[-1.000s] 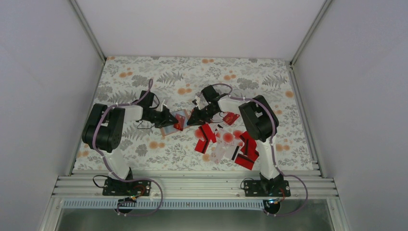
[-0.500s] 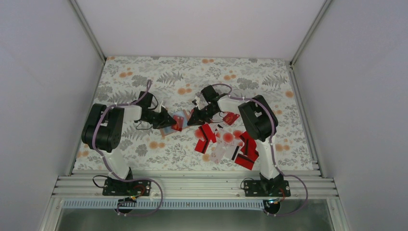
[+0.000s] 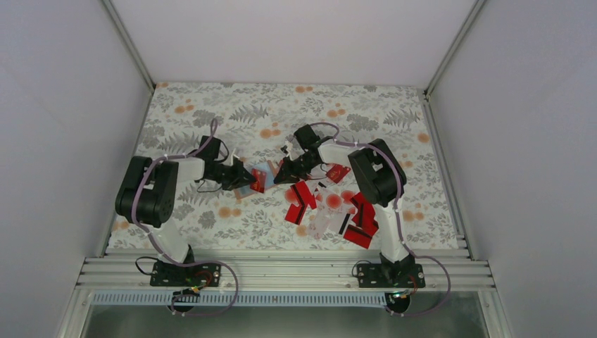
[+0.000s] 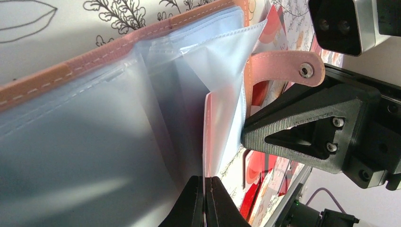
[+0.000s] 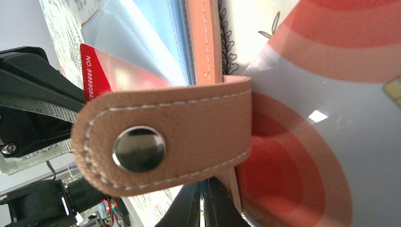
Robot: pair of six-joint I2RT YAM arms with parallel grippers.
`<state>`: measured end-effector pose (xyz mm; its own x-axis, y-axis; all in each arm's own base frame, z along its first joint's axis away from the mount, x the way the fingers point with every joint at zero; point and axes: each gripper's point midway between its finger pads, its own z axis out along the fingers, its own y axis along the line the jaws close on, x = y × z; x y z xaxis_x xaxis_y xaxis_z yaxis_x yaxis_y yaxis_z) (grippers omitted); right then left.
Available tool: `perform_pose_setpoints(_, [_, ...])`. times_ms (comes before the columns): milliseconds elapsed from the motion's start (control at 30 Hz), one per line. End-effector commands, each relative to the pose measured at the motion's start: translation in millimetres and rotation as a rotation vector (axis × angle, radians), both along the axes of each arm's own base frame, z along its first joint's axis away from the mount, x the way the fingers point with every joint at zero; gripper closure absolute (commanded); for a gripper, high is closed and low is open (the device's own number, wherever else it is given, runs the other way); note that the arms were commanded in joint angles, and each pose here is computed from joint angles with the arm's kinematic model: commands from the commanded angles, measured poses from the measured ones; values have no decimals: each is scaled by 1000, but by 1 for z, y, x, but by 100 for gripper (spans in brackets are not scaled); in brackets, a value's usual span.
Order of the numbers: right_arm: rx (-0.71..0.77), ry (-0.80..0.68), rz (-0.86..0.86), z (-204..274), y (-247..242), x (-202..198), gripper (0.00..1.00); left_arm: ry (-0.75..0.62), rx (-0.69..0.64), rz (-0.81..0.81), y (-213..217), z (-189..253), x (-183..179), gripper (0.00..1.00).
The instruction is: Put the credit cards into the card holder
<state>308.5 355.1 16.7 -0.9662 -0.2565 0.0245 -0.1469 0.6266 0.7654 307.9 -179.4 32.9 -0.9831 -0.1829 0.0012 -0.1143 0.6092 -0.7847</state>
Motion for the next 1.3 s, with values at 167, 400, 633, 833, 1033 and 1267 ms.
perform_pose_setpoints(167, [-198,80,-12,-60,-20,-22,96,10,35,125,14,-5,-2,98])
perform_pose_setpoints(400, [-193,90,-15,-60,-20,-23,96,-39,31,164,16,-1,7,98])
perform_pose_setpoints(633, [-192,97,-17,-60,-20,-25,96,-63,24,183,16,-5,18,98])
perform_pose_setpoints(833, [-194,101,-19,-60,-21,-26,96,-68,12,222,17,-3,25,98])
perform_pose_setpoints(1033, [-193,108,-22,-60,-22,-28,96,-58,-5,251,17,-6,25,98])
perform_pose_setpoints(1267, [-189,112,-27,-58,-21,-27,96,-61,-25,253,15,-9,25,98])
